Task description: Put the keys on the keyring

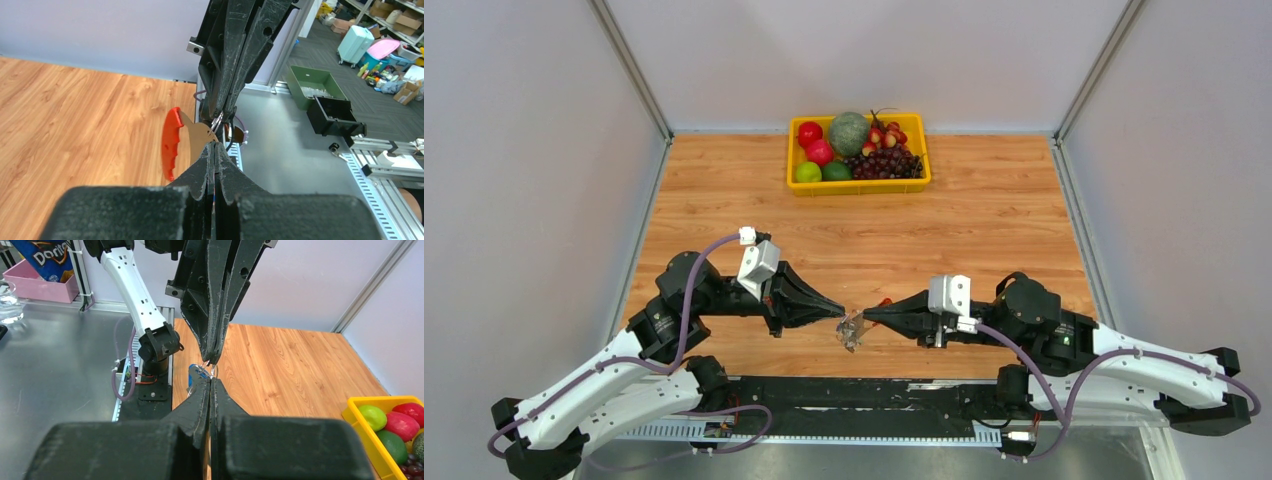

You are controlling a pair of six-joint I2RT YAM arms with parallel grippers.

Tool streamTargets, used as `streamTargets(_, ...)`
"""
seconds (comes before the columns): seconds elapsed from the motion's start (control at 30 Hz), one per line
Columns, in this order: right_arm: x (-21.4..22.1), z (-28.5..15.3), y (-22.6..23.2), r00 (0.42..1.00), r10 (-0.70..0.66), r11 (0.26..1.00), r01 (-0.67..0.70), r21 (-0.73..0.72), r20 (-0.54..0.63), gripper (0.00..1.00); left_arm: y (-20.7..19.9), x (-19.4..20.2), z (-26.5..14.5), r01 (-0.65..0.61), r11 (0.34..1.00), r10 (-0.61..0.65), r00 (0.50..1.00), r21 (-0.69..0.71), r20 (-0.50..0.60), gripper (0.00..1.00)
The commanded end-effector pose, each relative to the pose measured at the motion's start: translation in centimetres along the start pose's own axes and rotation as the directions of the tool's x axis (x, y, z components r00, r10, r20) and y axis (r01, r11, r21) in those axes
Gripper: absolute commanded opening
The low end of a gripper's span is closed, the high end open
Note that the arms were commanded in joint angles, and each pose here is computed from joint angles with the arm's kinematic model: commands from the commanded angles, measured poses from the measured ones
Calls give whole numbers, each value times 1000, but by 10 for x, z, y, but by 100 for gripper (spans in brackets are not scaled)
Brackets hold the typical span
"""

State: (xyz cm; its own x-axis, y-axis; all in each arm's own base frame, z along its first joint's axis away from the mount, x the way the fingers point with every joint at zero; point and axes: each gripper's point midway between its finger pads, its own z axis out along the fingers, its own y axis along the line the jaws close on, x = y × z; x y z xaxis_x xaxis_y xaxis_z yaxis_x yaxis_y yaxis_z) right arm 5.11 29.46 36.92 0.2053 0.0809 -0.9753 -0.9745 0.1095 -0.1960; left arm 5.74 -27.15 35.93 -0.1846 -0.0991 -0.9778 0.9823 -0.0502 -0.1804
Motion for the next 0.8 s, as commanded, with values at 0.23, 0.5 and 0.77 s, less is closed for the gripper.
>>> streamTargets(0.23,-33,3,-3,994,-40,999,39,17,106,0,-5,-15,2,-25,999,25,999,21,36,0)
streamTargets(0.5,-33,5,0,993,-45,999,44,9,110,0,-3,-12,2,-24,1000,24,999,17,30,0)
streamTargets(0.77,-38,4,1,991,-56,998,54,21,122,0,-5,-13,2,-23,999,23,999,23,30,0)
